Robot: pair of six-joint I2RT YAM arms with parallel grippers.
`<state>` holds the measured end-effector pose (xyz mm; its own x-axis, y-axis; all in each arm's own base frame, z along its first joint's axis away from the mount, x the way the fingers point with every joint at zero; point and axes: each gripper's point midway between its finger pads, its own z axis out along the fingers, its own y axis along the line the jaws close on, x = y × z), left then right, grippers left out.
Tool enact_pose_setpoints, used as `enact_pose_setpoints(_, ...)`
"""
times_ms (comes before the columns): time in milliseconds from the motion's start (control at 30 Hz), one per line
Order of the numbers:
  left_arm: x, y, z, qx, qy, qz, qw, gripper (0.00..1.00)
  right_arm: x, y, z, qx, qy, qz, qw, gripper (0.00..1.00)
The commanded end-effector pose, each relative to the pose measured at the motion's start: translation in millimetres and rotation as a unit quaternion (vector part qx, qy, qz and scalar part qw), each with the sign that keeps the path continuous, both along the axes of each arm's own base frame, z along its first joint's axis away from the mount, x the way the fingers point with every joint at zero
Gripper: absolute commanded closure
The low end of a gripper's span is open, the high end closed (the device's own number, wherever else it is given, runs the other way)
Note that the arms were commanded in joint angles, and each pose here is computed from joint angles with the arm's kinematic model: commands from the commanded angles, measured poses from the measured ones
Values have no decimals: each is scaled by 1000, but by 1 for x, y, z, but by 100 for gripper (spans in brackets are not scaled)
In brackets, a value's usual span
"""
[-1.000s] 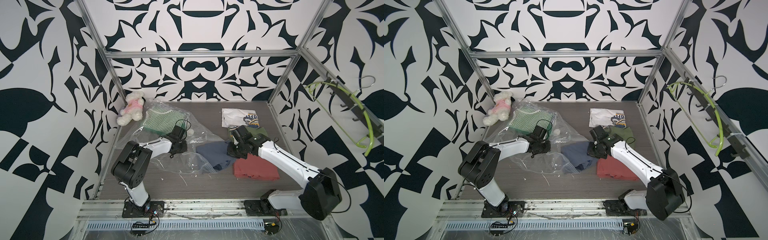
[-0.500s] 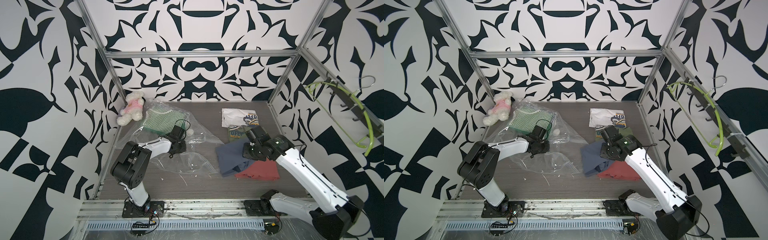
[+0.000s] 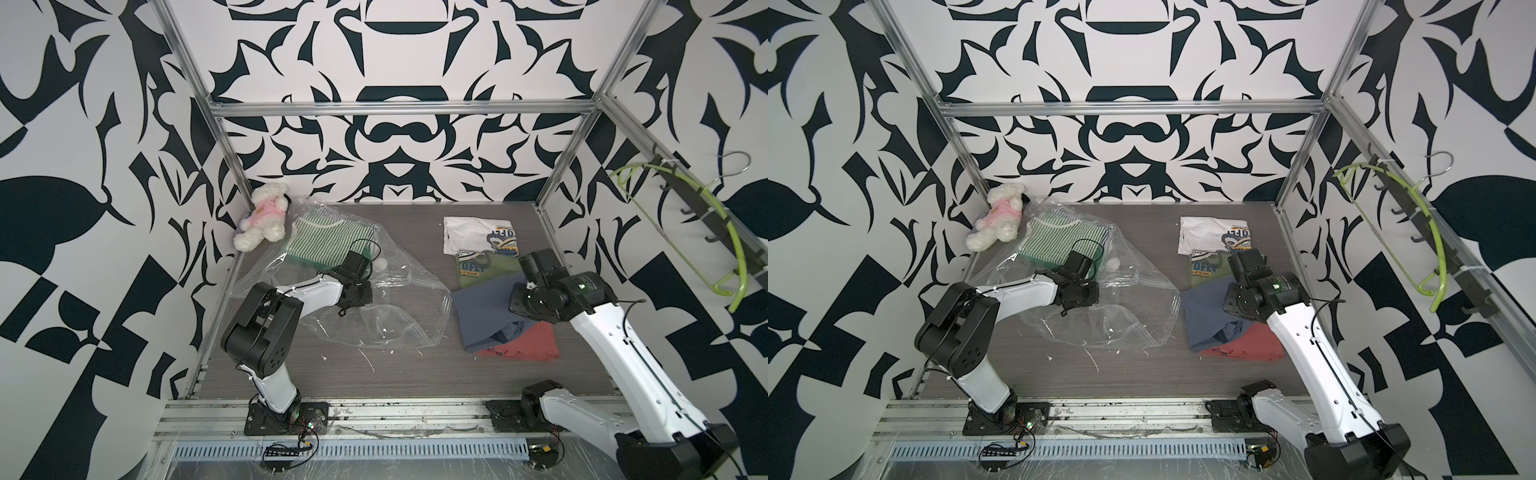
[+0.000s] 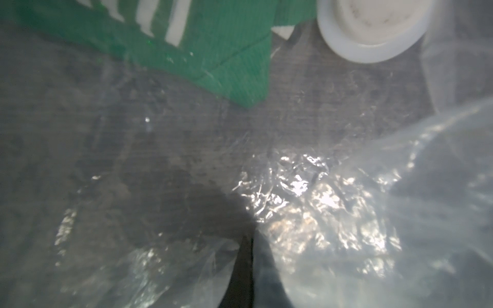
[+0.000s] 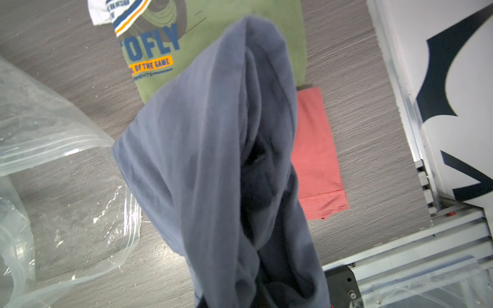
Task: Take the tank top out of the vacuum bag
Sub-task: Take out the tank top from the vacuum bag.
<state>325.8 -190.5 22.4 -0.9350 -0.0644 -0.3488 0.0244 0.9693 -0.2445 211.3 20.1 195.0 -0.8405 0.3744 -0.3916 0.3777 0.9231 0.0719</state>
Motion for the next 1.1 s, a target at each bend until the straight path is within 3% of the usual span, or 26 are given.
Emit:
enact_pose_setpoints(0,-9,13,-12,23,22,6,999,100,2,-13,7,-14,-18,-21,1000,100)
enact_pose_setpoints(467,-5,9,-11,19,21,1,1000,100,27,-44,-73,-33,41,-68,996,100)
enact_pose_setpoints(733,-4,8,-12,18,21,-1,1000,100,33,-67,-72,-52,44,-88,994,99)
enact_pose_setpoints(833,-3,7,-11,16,18,-1,1000,100,25,-70,-68,-52,61,-106,991,60)
enact_pose_setpoints(900,-3,8,-10,17,17,-2,1000,100,21,-69,-49,-47,35,-114,992,37)
enact_pose_setpoints(967,-4,8,-9,17,16,-1,1000,100,21,-66,-30,-35,-6,-110,993,29)
enact_pose_setpoints(1067,-3,8,-9,18,16,-2,1000,100,26,-51,-17,-1,-40,-81,996,27)
